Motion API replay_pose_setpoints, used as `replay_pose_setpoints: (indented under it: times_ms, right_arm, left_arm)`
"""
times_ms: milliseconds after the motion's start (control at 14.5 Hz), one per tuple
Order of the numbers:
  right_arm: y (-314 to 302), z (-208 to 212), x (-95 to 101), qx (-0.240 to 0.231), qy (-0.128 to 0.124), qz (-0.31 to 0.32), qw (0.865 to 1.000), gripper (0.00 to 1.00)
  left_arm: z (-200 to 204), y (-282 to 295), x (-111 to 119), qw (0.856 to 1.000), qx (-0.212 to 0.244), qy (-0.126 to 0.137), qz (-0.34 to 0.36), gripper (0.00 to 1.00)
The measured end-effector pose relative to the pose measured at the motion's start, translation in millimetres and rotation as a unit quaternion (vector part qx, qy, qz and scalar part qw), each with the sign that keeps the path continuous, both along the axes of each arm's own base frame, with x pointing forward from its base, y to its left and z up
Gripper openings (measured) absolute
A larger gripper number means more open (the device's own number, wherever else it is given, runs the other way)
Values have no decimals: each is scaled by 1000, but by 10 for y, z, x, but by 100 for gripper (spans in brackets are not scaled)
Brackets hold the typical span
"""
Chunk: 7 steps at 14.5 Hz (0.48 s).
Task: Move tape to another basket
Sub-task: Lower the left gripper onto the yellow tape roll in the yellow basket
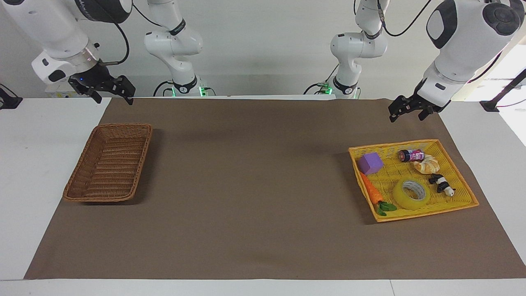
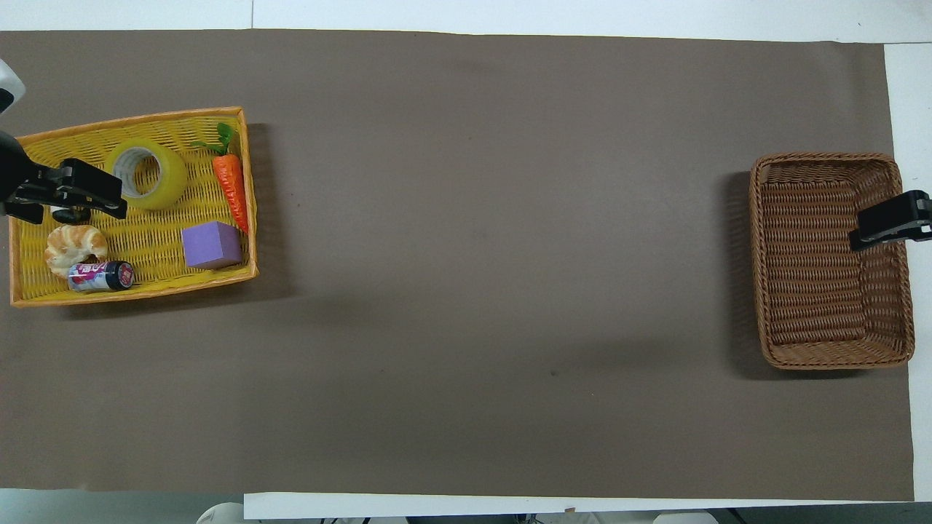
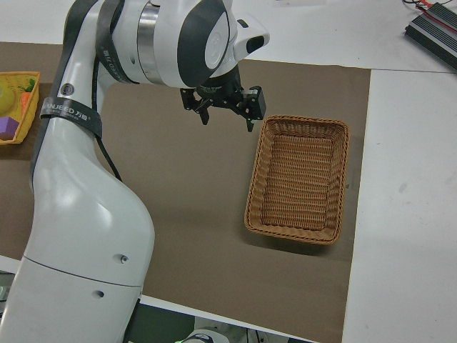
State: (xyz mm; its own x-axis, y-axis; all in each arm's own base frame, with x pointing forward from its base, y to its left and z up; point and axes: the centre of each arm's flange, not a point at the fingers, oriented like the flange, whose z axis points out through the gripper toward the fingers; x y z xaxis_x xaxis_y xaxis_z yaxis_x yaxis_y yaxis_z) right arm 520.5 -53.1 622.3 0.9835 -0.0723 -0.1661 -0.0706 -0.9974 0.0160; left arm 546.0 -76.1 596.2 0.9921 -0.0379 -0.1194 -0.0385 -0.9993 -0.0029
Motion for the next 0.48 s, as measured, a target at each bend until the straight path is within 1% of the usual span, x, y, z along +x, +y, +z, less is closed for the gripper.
replay_pose_setpoints:
  times_ms: [69, 207, 345, 483]
  right_arm:
    - [0, 0, 0, 0, 0, 0, 1000, 100]
    - [0, 0, 0, 0, 0, 0, 1000, 100]
    - [0, 0, 0, 0, 0, 0, 1000, 100]
    - [0, 0, 0, 0, 0, 0, 1000, 100]
  left_arm:
    - [-31, 47, 16, 1000, 0, -2, 4, 100]
    - [-185, 281, 99, 1000, -3, -17, 14, 100]
    - [-504, 597, 229, 999, -5, -30, 18, 100]
    - [-952, 821, 446, 999, -6, -45, 28, 98]
